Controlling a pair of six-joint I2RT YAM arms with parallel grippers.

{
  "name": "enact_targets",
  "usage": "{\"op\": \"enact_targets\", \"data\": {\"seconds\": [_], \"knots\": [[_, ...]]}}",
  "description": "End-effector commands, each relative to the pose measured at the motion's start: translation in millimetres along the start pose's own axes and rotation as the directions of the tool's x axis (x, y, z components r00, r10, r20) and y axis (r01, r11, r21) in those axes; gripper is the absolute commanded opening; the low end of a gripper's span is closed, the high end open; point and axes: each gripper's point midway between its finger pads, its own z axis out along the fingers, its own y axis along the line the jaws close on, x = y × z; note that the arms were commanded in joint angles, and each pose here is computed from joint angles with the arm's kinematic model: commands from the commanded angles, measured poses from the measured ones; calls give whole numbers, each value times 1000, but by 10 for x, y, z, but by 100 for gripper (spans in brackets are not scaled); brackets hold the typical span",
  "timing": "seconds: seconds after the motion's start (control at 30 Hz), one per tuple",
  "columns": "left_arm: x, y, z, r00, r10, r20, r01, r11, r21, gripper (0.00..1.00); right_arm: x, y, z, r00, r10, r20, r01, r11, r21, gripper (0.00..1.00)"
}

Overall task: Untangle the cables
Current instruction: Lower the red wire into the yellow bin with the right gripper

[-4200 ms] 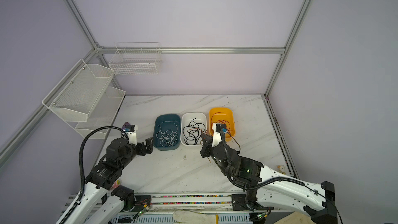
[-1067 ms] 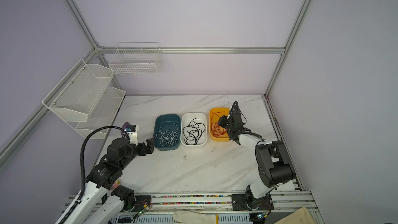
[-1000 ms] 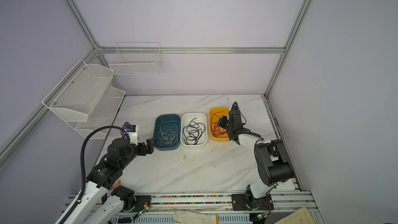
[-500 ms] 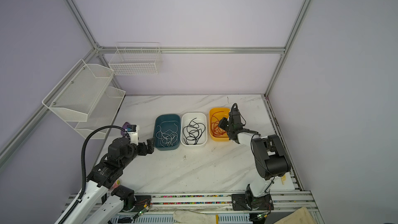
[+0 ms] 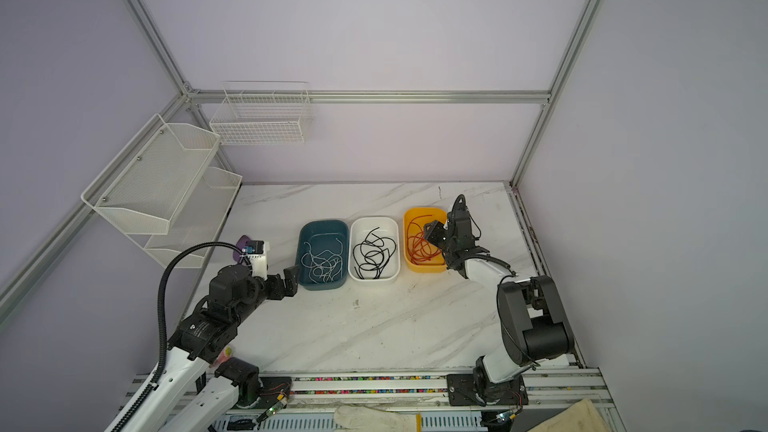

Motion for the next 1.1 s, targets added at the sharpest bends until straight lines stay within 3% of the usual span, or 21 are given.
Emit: {"op": "enact_targets", "data": {"seconds": [0.0, 0.23, 0.47, 0.67, 1.07], "knots": [[67, -28, 50, 1000, 1, 6, -1, 1000, 20, 100, -153, 83, -199, 999, -7, 44, 7, 1000, 3, 41], [70, -35, 51, 1000, -1, 4, 1, 1000, 23, 100, -334, 295, -490, 994, -19, 107, 23, 999, -35, 44], [67, -31, 49, 1000, -1, 6, 1, 1000, 22, 100, -305, 306, -500, 995, -34, 96, 39, 998, -44, 45], [70, -38, 50, 1000, 0, 4, 0, 1000, 24, 100, -68, 152, -315, 999, -48, 10, 48, 998, -29, 45], [82, -38, 62, 1000, 2, -2, -2, 1000, 24, 100, 134, -290, 40, 996, -83, -23, 84, 993, 86, 45]]}}
